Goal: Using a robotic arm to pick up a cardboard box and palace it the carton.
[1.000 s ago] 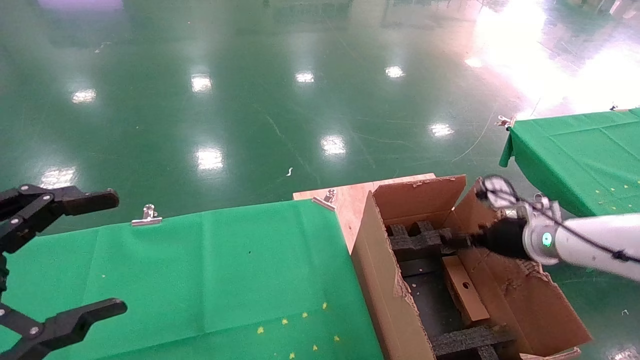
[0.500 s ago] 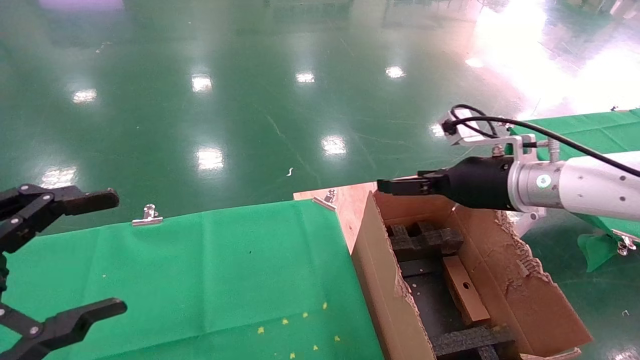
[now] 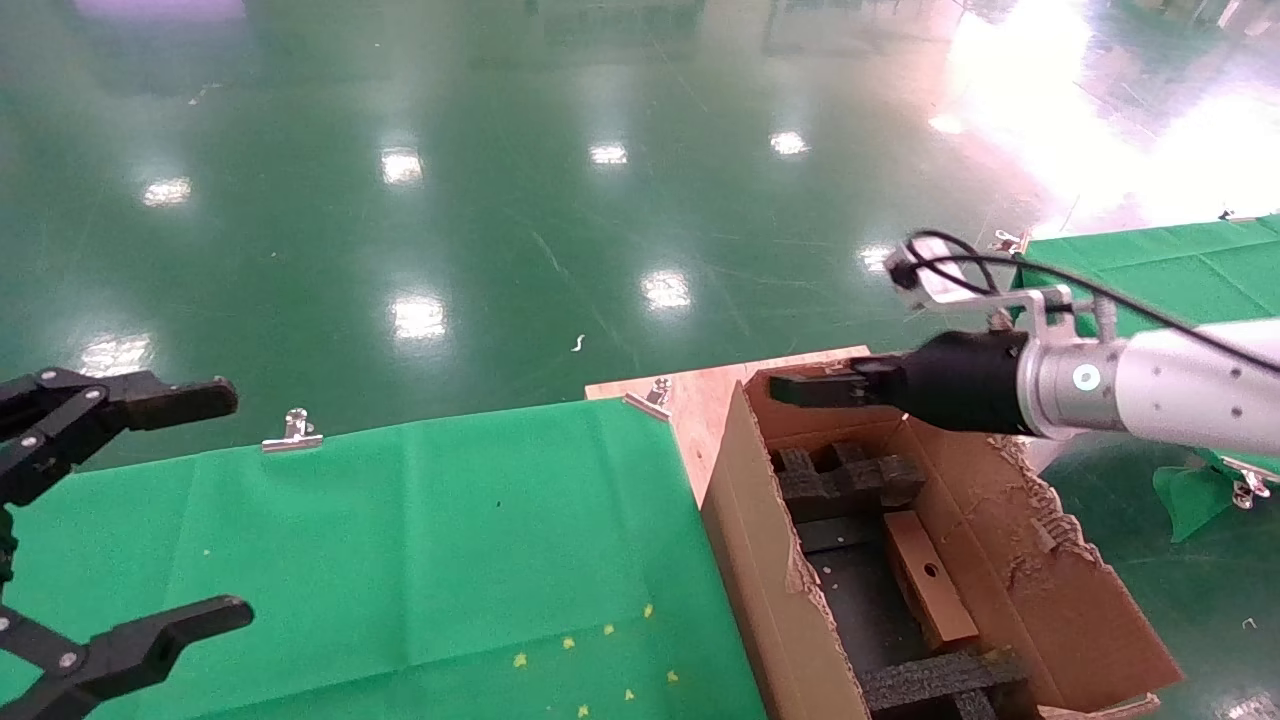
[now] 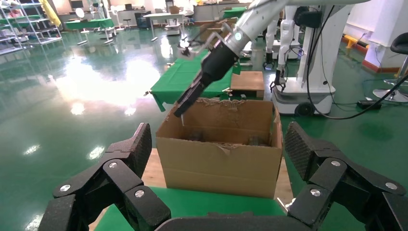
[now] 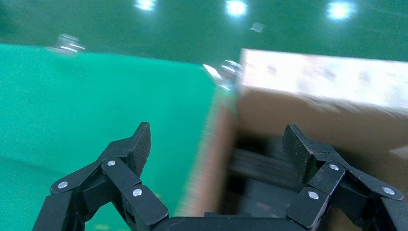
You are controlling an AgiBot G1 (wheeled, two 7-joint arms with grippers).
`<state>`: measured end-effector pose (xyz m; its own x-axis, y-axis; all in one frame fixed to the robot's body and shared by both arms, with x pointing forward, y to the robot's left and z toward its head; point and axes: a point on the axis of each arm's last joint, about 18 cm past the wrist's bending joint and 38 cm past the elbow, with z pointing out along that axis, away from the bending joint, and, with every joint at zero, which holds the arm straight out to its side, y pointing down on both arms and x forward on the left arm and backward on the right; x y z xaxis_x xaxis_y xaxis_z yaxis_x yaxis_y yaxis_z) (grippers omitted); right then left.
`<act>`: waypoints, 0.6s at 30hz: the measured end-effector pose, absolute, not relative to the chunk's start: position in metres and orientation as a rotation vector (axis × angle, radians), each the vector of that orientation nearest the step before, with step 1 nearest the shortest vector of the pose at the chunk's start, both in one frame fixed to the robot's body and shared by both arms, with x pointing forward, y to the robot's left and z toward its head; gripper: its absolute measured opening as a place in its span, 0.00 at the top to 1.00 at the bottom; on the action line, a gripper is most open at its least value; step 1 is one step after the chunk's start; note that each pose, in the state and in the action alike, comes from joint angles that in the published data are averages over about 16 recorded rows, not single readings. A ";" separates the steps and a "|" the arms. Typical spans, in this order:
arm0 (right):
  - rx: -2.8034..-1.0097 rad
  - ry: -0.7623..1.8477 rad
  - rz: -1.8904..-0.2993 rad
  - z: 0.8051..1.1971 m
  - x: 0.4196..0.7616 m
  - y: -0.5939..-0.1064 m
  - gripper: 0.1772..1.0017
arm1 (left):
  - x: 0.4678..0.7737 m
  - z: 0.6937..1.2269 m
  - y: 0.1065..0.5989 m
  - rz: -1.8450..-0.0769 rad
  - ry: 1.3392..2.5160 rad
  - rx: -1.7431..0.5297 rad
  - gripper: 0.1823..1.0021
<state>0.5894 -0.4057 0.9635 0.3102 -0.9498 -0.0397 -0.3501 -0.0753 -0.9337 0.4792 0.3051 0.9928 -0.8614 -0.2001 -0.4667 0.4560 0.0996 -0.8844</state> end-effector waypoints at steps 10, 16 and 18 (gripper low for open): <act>-1.722 1.057 -0.700 0.961 0.583 -0.380 0.00 | 0.479 0.993 0.305 -1.813 1.907 0.249 0.00; -1.776 0.931 -0.644 0.961 0.576 -0.363 0.00 | 0.479 0.993 0.305 -1.813 1.907 0.249 0.00; -1.791 0.885 -0.626 0.962 0.573 -0.358 0.00 | 0.479 0.993 0.305 -1.813 1.907 0.250 0.00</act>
<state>0.5730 -0.3575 0.9618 0.5982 -0.8012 0.0176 -0.2827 -0.2315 -0.9308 0.4792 0.3051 0.9928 -0.8615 -0.2001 -0.4667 0.4560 0.0996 -0.8844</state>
